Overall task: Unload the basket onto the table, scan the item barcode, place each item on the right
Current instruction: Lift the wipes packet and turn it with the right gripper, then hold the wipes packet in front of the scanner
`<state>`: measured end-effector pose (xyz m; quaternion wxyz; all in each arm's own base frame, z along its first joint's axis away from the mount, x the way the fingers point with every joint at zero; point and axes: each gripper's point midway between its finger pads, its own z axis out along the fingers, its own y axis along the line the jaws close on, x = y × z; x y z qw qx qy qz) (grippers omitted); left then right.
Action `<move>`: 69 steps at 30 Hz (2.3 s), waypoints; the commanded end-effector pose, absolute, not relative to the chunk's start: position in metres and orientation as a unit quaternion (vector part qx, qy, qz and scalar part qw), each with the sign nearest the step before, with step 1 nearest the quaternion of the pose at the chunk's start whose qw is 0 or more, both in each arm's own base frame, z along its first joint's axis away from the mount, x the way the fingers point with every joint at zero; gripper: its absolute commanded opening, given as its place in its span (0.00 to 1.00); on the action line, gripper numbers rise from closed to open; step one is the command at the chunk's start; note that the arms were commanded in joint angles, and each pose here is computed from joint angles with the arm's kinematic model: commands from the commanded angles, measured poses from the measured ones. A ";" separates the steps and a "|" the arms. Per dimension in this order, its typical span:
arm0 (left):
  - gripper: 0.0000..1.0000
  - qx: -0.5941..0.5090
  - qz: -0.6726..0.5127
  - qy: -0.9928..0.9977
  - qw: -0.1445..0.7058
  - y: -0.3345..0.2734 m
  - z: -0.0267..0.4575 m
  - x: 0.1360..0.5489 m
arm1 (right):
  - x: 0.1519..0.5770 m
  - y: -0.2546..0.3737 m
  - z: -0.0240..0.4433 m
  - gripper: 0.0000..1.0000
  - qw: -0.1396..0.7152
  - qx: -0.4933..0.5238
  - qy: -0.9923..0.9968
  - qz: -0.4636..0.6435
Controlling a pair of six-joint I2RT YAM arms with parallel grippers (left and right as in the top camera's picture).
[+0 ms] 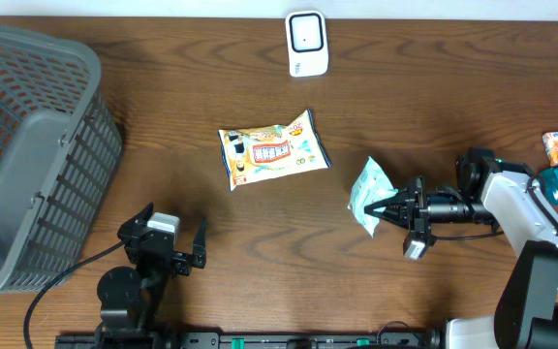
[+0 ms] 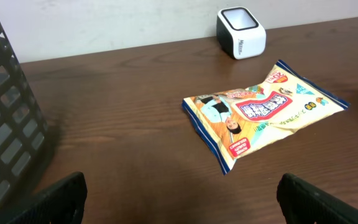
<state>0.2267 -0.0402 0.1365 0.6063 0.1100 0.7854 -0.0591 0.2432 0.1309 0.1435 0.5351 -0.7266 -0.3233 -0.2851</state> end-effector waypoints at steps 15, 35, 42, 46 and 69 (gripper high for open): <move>0.98 0.118 -0.059 0.794 0.594 -0.041 0.125 0.225 | 0.280 0.119 0.188 0.01 0.458 -0.559 -0.437 -0.535; 0.98 0.118 -0.059 0.794 0.594 -0.041 0.125 0.225 | 0.257 0.130 0.165 0.01 -0.151 0.078 -0.757 -0.631; 0.98 0.118 -0.059 0.794 0.594 -0.041 0.125 0.225 | 0.251 0.152 0.192 0.01 -0.343 0.295 -0.646 -0.615; 0.98 0.118 -0.059 0.794 0.594 -0.041 0.125 0.225 | 0.248 0.163 0.194 0.01 -0.399 0.383 -0.598 -0.580; 0.98 0.118 -0.059 0.794 0.594 -0.041 0.125 0.225 | 0.212 0.170 0.327 0.01 -0.639 0.650 -0.307 -0.274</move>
